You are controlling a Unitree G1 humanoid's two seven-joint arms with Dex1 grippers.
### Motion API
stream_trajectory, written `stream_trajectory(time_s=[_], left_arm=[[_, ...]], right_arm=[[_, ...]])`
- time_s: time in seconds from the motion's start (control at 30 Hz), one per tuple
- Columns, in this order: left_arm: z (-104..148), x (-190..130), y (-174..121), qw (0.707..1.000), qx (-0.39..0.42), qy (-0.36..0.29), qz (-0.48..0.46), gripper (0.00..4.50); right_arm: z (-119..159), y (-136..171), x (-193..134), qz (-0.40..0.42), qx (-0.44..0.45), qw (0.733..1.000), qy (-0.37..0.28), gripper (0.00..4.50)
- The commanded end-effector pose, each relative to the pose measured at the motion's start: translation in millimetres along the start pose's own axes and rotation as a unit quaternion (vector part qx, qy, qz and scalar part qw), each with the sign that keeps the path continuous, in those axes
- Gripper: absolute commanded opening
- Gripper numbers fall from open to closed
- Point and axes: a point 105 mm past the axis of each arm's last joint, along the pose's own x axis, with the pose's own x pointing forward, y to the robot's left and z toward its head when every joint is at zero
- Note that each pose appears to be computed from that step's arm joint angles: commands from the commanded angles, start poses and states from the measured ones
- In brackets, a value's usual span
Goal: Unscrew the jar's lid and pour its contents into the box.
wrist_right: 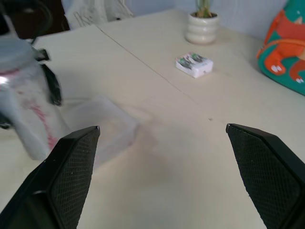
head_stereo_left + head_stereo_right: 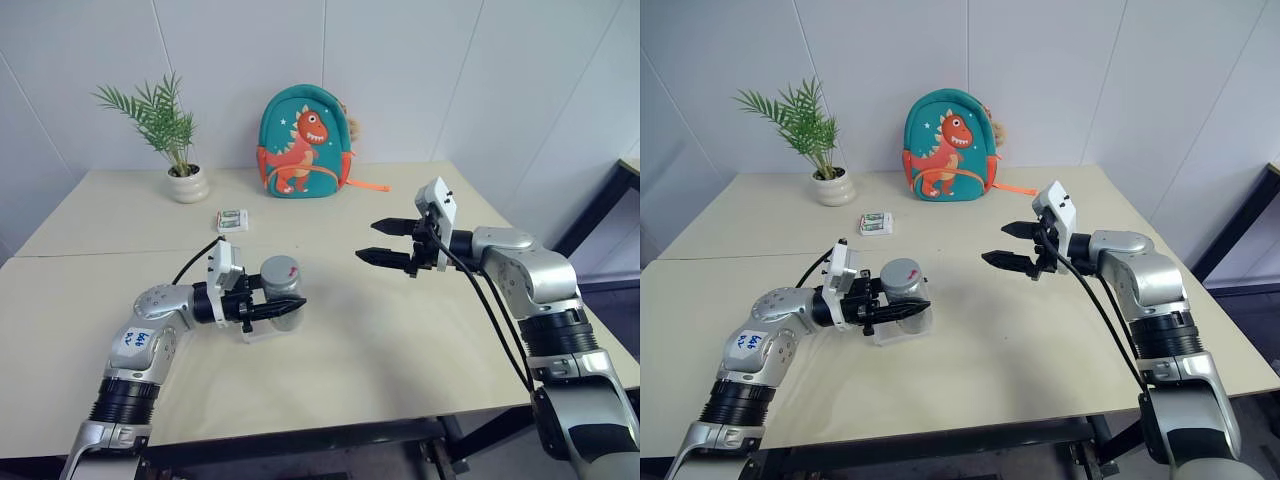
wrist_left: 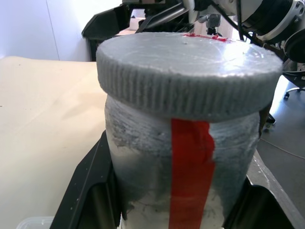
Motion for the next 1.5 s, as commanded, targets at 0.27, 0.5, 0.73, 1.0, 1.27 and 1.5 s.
stream_trajectory(time_s=[0.27,0.5,0.73,1.0,1.27,1.5], left_arm=[[8,2,-2,1.0,0.014,-0.013,-0.004,2.02],[8,5,-3,1.0,0.014,-0.016,-0.006,2.02],[8,5,-4,1.0,0.013,-0.017,-0.005,2.02],[7,6,-4,1.0,0.011,-0.018,-0.006,2.02],[6,5,-5,1.0,0.009,-0.018,-0.005,2.02],[6,5,-5,1.0,0.007,-0.018,-0.004,2.02]], right_arm=[[31,70,59,0.081,-0.008,0.995,-0.05,4.46],[28,84,78,0.096,0.003,0.995,-0.041,4.46],[25,80,85,0.083,-0.001,0.996,-0.03,4.46],[24,71,80,0.064,-0.005,0.997,-0.029,4.46],[12,42,54,0.016,-0.005,1.0,-0.011,4.46],[10,23,31,-0.014,-0.004,1.0,-0.004,4.46]])
